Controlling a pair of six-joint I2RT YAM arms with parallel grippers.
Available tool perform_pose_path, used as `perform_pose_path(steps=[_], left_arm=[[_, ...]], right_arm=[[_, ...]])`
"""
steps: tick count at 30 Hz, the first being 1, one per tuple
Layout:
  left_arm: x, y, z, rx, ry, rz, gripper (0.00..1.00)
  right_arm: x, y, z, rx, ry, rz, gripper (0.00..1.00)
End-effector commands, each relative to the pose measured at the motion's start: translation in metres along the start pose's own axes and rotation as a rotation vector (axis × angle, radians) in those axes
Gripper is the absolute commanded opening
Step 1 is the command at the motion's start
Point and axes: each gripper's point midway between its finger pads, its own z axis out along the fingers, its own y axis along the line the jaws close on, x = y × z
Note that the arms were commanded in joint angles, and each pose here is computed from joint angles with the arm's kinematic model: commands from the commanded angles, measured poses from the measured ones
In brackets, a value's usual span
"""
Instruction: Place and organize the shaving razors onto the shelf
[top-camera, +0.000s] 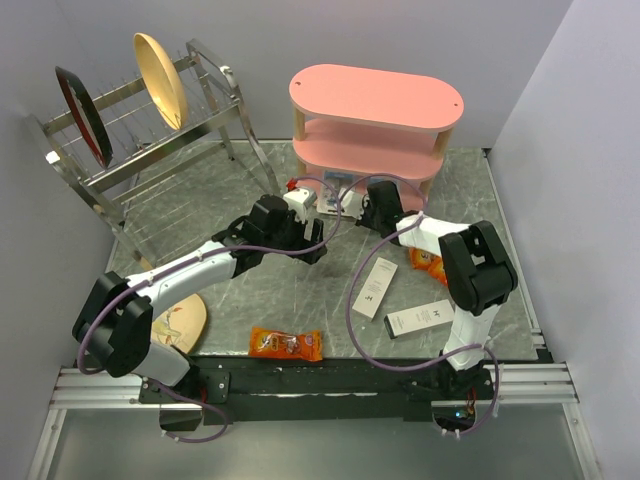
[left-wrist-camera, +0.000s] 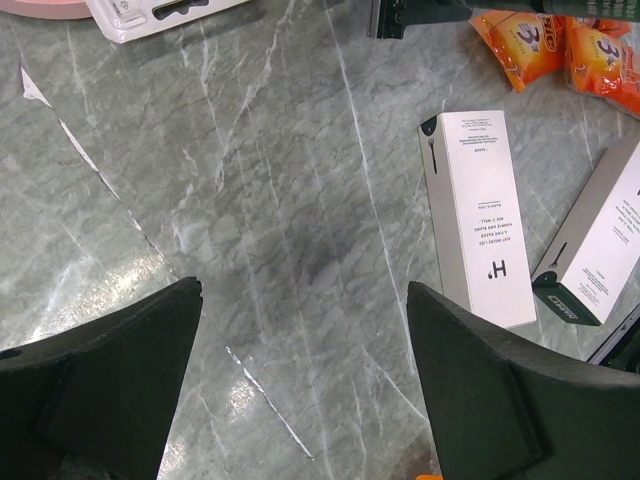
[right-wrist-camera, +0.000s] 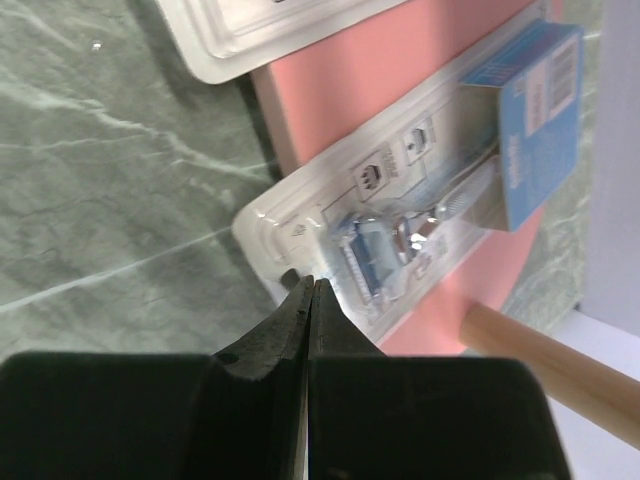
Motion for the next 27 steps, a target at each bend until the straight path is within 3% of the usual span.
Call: perform_pose_path(steps=[1,4,7,11,14,16,18,23,25,27], left_arm=[[-0.032,-0.010,-0.003,0.032,-0.083,0.011,0.89],[-0.035,-0.008,-0.006,0.014,-0.095,0.015,0.88],[-0.043,-0.003,-0.011,-0.021,-0.113,0.022,0.88],[-0.057,0.008,-0.019,-0.067,-0.140,-0.002,0.88],[-0.059,0.021,-0.023,-0.123,-0.139,-0.010,0.90],[-0.056,0.028,-0.026,-0.151,-0.125,-0.041,0.92],[-0.047,0.041,-0.029,-0.226,-0.111,-0.082,0.99],[-0.002,0.044,-0.021,-0.212,0.004,-0.117,1.00],[0.005,0.043,-0.018,-0.204,0.020,-0.123,1.00],[0.008,0.036,-0.013,-0.157,0.034,-0.121,0.99]], right_arm=[[-0.027,-0.023,-0.034,0.039,-0.097,0.055,0.00],[-0.031,-0.031,-0.060,0.075,-0.135,0.111,0.00],[-0.036,-0.048,-0.093,0.123,-0.168,0.271,0.00],[-0.019,-0.050,-0.146,0.104,-0.184,0.668,0.00],[0.002,-0.061,-0.183,0.171,-0.199,0.913,0.16],[0.009,-0.061,-0.202,0.173,-0.199,0.996,0.45],[0.015,-0.064,-0.214,0.184,-0.190,1.066,0.58],[0.039,-0.042,-0.224,0.177,-0.127,1.279,0.72],[0.050,-0.025,-0.212,0.134,-0.100,1.407,0.72],[0.070,-0.022,-0.198,0.161,-0.049,1.505,0.52]])
